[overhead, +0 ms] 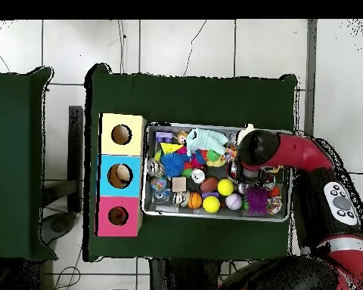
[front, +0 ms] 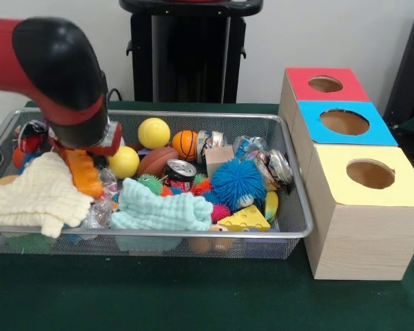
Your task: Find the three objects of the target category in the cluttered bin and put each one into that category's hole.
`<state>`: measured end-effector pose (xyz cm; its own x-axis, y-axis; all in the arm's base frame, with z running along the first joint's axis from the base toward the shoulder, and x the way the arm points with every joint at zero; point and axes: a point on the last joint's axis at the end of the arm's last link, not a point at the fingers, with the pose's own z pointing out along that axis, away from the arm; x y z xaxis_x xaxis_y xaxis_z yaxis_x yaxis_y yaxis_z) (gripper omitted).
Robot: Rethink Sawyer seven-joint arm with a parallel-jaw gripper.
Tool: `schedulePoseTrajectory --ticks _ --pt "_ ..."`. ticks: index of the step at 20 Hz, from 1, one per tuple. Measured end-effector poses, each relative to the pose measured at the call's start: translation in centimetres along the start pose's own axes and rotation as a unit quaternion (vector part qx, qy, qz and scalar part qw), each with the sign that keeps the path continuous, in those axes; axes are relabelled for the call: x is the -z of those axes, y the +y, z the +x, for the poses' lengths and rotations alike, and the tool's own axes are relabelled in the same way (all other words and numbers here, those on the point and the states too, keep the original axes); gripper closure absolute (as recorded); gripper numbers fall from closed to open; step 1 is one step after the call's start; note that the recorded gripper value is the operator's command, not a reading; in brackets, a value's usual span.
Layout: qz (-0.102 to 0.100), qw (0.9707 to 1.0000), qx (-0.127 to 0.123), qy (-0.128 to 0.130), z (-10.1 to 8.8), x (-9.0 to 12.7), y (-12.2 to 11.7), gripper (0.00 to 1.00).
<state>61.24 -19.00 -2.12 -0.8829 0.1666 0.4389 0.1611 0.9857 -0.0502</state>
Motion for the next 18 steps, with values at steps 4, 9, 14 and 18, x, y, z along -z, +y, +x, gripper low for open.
schedulePoseTrajectory --ticks 4,9,14,18 --pt "0.009 0.9996 0.009 -0.023 1.8 3.3 1.0 1.00" --pt "0.014 0.9981 0.017 -0.058 2.6 6.6 2.7 1.00" --pt "0.009 0.9967 0.023 -0.078 2.7 7.7 4.3 1.00" --pt "0.006 0.9960 0.026 -0.085 2.8 7.6 5.0 1.00"
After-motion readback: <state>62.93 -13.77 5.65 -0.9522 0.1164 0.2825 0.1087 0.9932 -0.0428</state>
